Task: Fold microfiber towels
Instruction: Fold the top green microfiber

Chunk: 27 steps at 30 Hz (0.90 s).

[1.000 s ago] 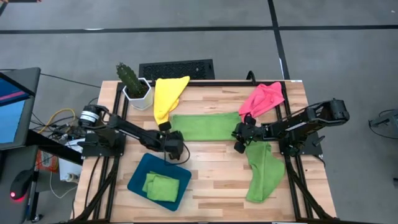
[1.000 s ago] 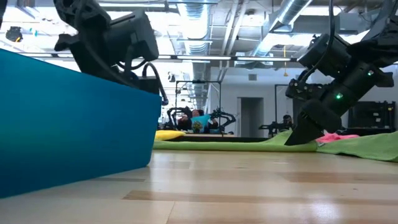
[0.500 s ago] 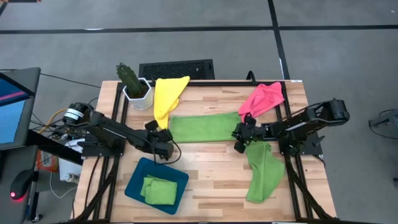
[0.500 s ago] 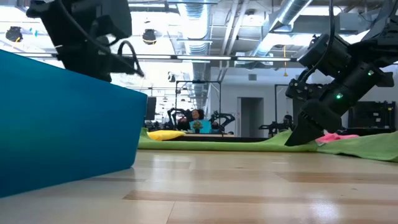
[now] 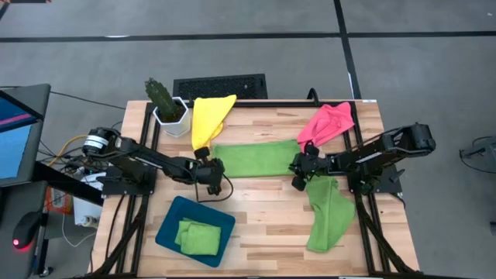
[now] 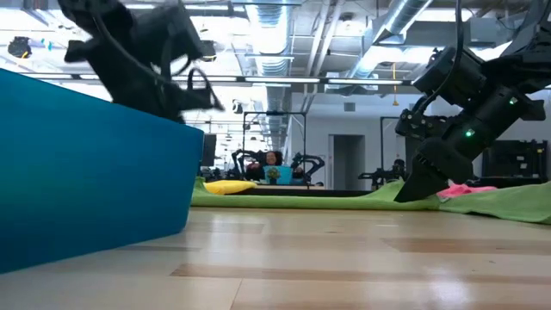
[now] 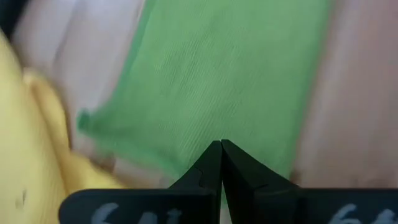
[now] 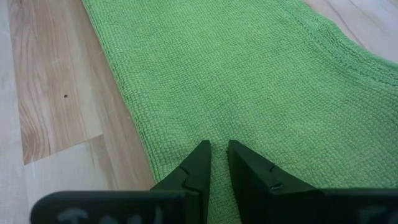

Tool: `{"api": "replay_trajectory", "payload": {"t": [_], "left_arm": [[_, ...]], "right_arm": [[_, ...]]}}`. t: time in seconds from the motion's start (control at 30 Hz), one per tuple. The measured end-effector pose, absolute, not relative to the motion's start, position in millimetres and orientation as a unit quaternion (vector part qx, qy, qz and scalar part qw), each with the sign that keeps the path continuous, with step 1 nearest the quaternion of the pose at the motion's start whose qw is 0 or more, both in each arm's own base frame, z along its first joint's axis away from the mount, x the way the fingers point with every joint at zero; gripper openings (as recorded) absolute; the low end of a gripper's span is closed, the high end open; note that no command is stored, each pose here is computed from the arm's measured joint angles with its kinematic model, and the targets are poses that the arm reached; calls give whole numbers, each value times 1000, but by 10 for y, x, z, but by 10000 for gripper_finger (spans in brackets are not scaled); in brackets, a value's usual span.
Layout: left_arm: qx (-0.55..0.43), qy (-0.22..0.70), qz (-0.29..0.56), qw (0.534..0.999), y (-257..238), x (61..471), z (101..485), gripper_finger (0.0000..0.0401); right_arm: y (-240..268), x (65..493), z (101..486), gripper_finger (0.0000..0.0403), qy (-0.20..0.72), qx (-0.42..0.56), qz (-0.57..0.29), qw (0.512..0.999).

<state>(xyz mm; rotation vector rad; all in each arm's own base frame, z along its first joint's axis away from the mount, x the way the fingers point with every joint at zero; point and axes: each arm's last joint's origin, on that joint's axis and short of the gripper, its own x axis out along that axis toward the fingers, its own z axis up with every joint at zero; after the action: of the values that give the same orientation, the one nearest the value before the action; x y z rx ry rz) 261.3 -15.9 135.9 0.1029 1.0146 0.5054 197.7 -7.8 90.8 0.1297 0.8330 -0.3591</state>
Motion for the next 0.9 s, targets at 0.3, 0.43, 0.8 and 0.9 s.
{"api": "replay_trajectory", "payload": {"t": [0.3,0.43,0.8,0.9], "left_arm": [[6,515,286,808,-320,2440,1420,0],[19,514,305,802,-380,2385,1484,0],[45,338,208,917,-534,2790,1747,0],[52,317,206,924,-470,2877,1749,0]], "right_arm": [[-78,1976,907,81,403,63,-173,897],[-78,1976,907,81,402,63,-173,897],[-77,1973,947,81,393,62,-170,902],[-75,1953,1001,81,384,65,-166,906]]}}
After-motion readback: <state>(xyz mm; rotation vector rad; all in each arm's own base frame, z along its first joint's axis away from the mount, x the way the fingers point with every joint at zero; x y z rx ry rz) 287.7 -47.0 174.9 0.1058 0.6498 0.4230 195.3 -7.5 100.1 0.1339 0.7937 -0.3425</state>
